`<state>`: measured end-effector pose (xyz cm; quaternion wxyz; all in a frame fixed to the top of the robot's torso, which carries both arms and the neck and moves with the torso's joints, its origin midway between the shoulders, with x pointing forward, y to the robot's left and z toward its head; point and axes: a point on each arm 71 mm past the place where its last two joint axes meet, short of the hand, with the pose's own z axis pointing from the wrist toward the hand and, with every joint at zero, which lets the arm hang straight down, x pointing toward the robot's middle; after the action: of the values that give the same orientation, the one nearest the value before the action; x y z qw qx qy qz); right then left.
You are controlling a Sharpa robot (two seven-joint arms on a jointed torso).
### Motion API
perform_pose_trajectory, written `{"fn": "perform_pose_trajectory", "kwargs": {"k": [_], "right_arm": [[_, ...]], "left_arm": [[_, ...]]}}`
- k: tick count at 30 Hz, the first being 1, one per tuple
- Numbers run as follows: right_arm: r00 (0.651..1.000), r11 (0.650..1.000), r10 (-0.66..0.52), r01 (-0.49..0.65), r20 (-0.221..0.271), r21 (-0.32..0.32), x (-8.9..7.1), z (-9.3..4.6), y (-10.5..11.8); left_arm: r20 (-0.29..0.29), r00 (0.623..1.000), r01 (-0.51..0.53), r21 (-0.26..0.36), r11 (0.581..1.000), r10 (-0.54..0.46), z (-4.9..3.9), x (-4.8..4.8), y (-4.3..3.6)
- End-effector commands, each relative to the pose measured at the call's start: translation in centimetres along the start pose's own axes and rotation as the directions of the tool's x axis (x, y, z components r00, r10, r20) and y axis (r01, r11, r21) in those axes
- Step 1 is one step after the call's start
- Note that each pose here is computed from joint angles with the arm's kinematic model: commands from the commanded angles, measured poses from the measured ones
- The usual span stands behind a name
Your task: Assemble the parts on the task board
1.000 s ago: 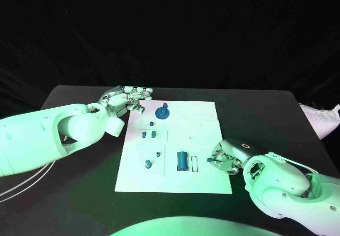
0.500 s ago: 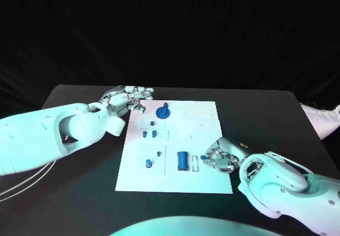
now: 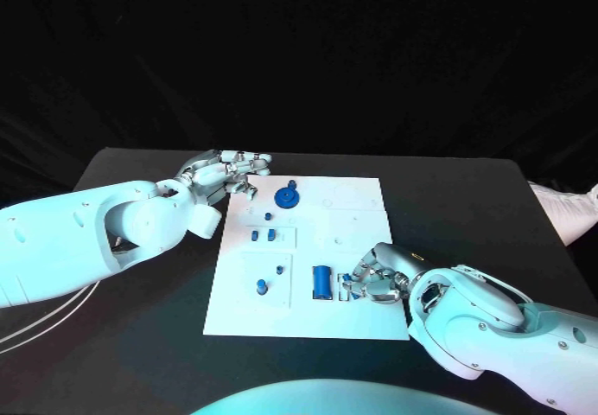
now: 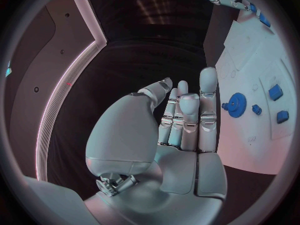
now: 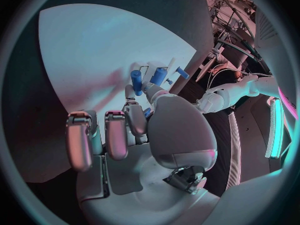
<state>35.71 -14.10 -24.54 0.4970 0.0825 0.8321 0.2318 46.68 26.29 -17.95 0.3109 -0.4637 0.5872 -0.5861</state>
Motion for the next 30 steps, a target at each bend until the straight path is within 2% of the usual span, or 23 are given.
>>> {"fn": "perform_pose_trajectory", "kwargs": {"k": [1, 30], "right_arm": [[0.999, 1.000, -0.017, 0.018, -0.039, 0.022, 0.35, 0.12, -0.05], [0.997, 0.999, -0.048, 0.048, -0.064, 0.010, 0.84, 0.63, 0.62]], "left_arm": [[-0.023, 1.000, 0.003, 0.005, 1.000, -0.003, 0.04, 0.32, -0.06], [-0.032, 0.999, 0.003, -0.001, 1.000, -0.003, -0.04, 0.42, -0.03]]}}
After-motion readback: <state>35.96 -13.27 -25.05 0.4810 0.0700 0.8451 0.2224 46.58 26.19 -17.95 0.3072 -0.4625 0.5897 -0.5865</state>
